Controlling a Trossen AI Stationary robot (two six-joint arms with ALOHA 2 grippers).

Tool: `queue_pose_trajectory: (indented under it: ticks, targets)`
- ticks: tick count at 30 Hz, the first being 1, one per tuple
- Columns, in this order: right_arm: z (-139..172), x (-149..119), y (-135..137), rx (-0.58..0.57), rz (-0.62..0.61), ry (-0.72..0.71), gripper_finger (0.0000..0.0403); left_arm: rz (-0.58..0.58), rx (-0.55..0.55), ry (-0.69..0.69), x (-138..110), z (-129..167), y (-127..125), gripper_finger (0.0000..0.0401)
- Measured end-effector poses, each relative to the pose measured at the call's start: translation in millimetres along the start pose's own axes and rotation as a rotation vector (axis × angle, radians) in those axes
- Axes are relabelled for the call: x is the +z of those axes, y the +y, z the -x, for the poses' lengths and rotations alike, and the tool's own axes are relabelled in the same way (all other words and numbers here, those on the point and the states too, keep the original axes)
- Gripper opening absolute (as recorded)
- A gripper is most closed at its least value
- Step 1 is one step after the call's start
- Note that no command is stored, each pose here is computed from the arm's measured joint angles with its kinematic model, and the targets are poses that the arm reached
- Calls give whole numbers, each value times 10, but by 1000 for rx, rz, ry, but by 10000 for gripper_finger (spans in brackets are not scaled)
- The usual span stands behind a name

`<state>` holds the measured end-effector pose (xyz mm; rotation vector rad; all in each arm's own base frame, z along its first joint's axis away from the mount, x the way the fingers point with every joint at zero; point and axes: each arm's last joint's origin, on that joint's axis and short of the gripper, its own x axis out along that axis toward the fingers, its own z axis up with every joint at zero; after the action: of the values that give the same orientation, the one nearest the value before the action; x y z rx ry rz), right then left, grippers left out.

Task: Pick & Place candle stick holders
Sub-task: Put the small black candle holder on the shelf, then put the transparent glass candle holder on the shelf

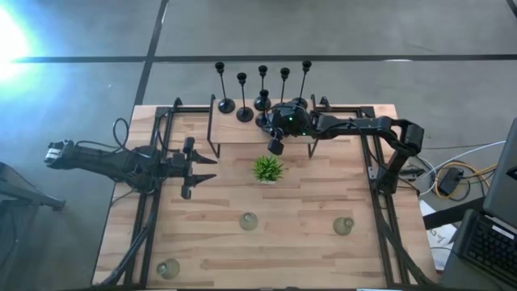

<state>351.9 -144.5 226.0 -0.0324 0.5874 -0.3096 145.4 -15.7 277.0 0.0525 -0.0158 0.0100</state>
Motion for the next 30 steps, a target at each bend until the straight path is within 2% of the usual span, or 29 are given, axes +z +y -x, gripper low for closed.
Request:
queue_pose_trajectory:
  ticks: [12, 17, 22, 27, 30]
  targets:
    - [-1, 10, 0, -5, 4, -13, 8, 0, 0, 0, 0, 0, 0, 193]
    - [85, 87, 90, 14, 3, -41, 8, -1, 0, 2, -2, 0, 0, 193]
    - [330, 215, 272, 60, 9, -58, 8, -2, 0, 8, -8, 1, 0, 193]
    - [675, 326, 562, 138, 35, -57, 8, -3, 0, 7, -6, 2, 0, 193]
    - [894, 367, 750, 140, 58, -55, 8, -2, 0, 6, -6, 3, 0, 193]
